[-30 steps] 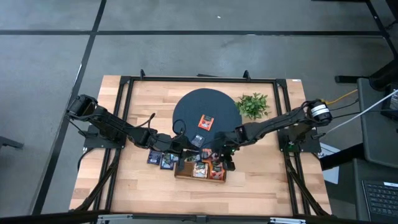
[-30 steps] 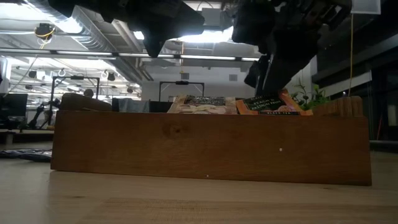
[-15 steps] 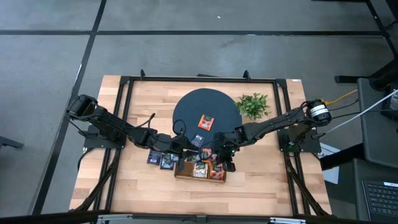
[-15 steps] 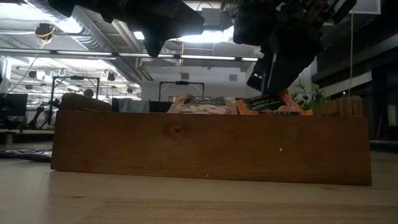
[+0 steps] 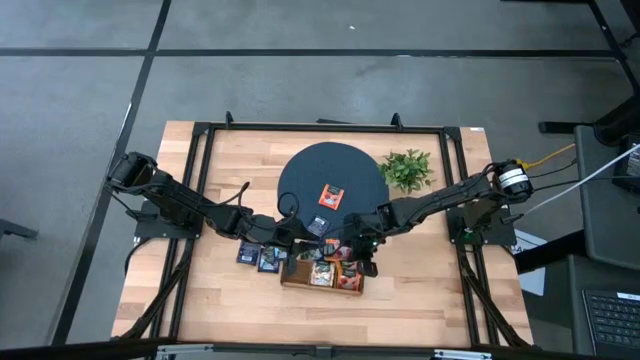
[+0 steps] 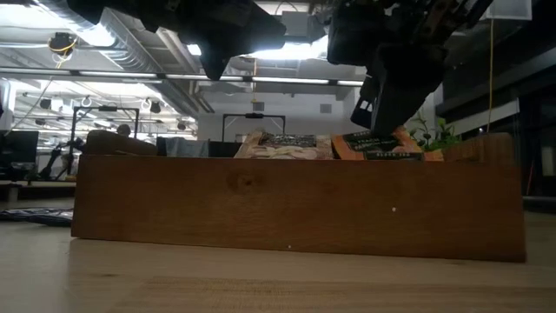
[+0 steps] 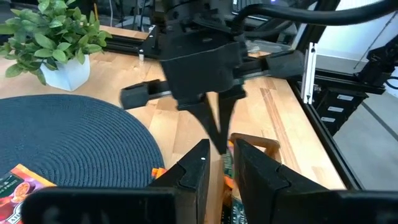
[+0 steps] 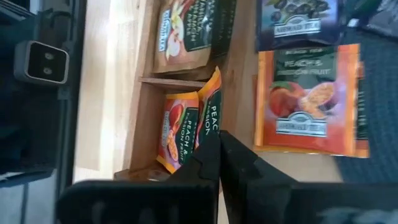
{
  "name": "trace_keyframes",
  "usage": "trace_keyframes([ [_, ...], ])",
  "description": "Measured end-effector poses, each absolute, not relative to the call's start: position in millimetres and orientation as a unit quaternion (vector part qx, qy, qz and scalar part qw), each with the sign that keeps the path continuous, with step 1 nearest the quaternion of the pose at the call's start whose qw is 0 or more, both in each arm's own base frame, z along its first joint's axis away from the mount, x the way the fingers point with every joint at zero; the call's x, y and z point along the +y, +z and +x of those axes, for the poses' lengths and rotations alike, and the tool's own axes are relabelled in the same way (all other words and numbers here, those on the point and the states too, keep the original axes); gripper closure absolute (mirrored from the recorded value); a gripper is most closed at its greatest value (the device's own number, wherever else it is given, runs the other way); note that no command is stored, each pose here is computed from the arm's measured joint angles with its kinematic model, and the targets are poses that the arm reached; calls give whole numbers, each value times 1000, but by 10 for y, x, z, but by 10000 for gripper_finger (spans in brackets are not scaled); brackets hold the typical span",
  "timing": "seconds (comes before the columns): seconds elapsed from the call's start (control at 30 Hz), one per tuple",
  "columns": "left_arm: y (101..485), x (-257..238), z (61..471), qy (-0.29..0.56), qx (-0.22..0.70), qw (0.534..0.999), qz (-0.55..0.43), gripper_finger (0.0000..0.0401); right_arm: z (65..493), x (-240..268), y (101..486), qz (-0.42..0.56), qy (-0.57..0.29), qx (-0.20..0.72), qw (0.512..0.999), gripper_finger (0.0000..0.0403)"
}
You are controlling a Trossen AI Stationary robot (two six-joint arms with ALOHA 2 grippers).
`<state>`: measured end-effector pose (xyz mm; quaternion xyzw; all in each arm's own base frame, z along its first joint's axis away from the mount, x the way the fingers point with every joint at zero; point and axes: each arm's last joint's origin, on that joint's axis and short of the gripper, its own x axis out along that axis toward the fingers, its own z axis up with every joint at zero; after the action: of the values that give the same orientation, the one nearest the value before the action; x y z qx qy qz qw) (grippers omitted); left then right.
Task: Pick & Place Tea
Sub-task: Adjust the orange tea bag in the right section of the wooden organizer
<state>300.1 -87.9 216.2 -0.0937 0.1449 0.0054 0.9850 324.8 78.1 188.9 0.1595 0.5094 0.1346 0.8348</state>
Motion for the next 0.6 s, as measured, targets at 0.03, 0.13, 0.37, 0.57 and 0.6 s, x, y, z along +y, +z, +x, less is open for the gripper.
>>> trace_keyframes([
  [0.03, 2162, -877, 3001, 9, 144, 985, -96, 333, 3246, 795, 1890, 161, 135, 509, 834, 398],
  [0.13, 2162, -875, 3001, 14, 143, 985, -99, 333, 3230, 844, 1886, 162, 126, 513, 834, 399],
  [0.37, 2163, -870, 3001, 24, 141, 984, -103, 333, 3191, 937, 1919, 155, 88, 506, 844, 401],
  [0.57, 2165, -869, 3001, 26, 140, 984, -104, 333, 3152, 1031, 1947, 151, 49, 497, 853, 401],
  [0.6, 2165, -871, 3001, 26, 140, 984, -104, 333, 3140, 1053, 1950, 150, 42, 496, 854, 401],
])
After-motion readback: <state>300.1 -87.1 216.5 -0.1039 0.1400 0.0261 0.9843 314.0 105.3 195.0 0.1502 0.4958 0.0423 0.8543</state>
